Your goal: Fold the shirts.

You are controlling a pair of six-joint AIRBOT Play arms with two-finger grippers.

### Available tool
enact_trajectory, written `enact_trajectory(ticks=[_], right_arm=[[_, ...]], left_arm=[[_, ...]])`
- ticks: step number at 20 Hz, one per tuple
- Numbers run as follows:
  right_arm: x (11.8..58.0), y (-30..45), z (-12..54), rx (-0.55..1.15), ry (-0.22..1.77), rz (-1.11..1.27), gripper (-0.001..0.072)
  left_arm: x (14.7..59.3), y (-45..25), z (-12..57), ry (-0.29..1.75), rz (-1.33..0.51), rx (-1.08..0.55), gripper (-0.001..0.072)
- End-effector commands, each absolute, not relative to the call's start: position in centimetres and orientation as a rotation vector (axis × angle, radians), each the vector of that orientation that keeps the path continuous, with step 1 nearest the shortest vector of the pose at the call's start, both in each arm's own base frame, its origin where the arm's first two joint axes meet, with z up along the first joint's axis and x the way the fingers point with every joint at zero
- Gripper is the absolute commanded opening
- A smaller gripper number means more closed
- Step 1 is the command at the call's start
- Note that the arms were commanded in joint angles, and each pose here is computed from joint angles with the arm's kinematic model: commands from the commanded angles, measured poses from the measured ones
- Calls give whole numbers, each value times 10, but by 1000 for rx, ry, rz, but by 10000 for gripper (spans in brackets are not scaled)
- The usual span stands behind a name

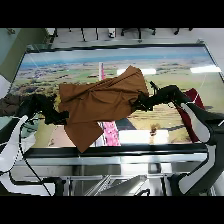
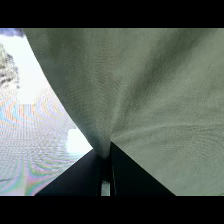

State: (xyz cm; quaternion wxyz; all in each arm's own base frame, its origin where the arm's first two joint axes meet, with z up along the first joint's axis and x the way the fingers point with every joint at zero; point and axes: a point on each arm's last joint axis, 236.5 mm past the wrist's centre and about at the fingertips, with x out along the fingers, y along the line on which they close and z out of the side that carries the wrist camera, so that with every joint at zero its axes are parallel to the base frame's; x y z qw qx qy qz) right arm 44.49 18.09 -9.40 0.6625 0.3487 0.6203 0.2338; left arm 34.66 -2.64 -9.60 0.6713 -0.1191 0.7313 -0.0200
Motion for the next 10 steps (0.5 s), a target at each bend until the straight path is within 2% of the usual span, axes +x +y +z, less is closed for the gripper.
enact_trajectory(ticks=[1,2,3,4,5,8,10], right_arm=[[452,182,-98,788,1380,501,215],[457,182,-99,784,1360,486,198],[463,182,-99,788,1338,474,101],[467,183,-99,792,1322,465,83],[471,183,-98,798,1304,456,23],[480,179,-98,797,1271,434,20],[493,174,-75,816,1205,444,19]], left_arm=[[350,-26,-96,1635,-44,-269,19],[350,-26,-96,1632,-43,-269,19],[351,-26,-96,1631,-43,-269,19],[351,-26,-96,1631,-43,-269,19],[351,-26,-96,1631,-43,-269,19],[352,-27,-95,1625,-45,-270,19],[359,-34,-83,1574,-84,-284,19]])
